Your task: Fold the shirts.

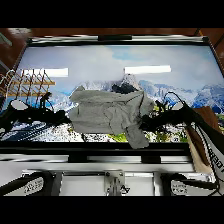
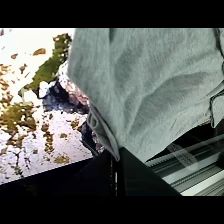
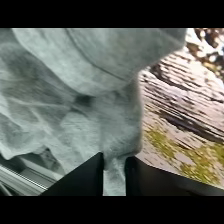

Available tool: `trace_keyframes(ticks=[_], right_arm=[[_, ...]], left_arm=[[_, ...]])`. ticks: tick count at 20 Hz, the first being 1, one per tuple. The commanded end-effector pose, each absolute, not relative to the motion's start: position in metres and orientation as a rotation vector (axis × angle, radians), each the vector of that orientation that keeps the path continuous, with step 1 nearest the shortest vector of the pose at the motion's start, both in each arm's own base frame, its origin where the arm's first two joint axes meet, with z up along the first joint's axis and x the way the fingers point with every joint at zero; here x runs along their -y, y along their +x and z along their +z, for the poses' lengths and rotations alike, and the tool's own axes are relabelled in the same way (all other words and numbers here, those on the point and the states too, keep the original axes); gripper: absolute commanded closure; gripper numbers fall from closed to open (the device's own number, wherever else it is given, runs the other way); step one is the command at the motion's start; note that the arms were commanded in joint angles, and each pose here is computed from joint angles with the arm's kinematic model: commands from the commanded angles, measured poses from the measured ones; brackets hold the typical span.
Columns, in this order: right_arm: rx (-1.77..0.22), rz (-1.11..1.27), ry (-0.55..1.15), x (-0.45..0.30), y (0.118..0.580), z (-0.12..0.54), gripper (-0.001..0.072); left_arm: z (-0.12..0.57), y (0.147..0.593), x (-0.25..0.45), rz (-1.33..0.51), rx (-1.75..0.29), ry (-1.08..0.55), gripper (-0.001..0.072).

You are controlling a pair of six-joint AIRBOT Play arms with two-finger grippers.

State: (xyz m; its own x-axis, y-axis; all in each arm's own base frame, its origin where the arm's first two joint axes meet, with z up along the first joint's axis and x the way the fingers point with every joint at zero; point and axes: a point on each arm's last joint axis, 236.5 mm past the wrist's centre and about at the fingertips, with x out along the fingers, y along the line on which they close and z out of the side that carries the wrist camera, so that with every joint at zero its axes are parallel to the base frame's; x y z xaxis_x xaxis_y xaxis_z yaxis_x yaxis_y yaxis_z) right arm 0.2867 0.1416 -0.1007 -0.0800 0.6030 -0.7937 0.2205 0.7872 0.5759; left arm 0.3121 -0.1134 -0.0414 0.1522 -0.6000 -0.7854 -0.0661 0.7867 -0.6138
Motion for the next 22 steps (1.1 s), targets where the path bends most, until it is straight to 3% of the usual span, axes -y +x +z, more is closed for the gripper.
trace_keyframes(ticks=[1,2,6,8,10,12,15,18,22], right_arm=[[-1.589,0.439,0.743,-0.161,0.300,-0.089,0.0546],[-1.565,0.486,0.749,-0.167,0.303,-0.080,0.0645],[-1.332,0.696,0.561,-0.165,0.329,0.010,0.0653],[-1.080,0.722,0.458,-0.152,0.355,0.102,0.0655],[-0.746,0.691,0.336,-0.133,0.369,0.226,0.0656],[-0.378,0.630,0.241,-0.120,0.355,0.361,0.0656],[0.048,0.606,0.134,-0.121,0.282,0.515,0.0656],[0.274,0.597,0.103,-0.123,0.220,0.587,0.0656],[0.344,0.606,0.093,-0.128,0.179,0.606,0.0656]], left_arm=[[-0.034,0.318,0.113,-0.436,-1.358,-0.570,0.0677],[-0.027,0.323,0.113,-0.443,-1.341,-0.560,0.0677],[0.053,0.370,0.109,-0.507,-1.116,-0.439,0.0678],[0.145,0.396,0.109,-0.541,-0.888,-0.358,0.0678],[0.279,0.397,0.118,-0.606,-0.568,-0.267,0.0677],[0.419,0.363,0.129,-0.657,-0.220,-0.213,0.0677],[0.570,0.272,0.139,-0.717,0.205,-0.168,0.0677],[0.611,0.207,0.146,-0.738,0.341,-0.125,0.0677],[0.612,0.175,0.148,-0.733,0.363,-0.114,0.0677]])
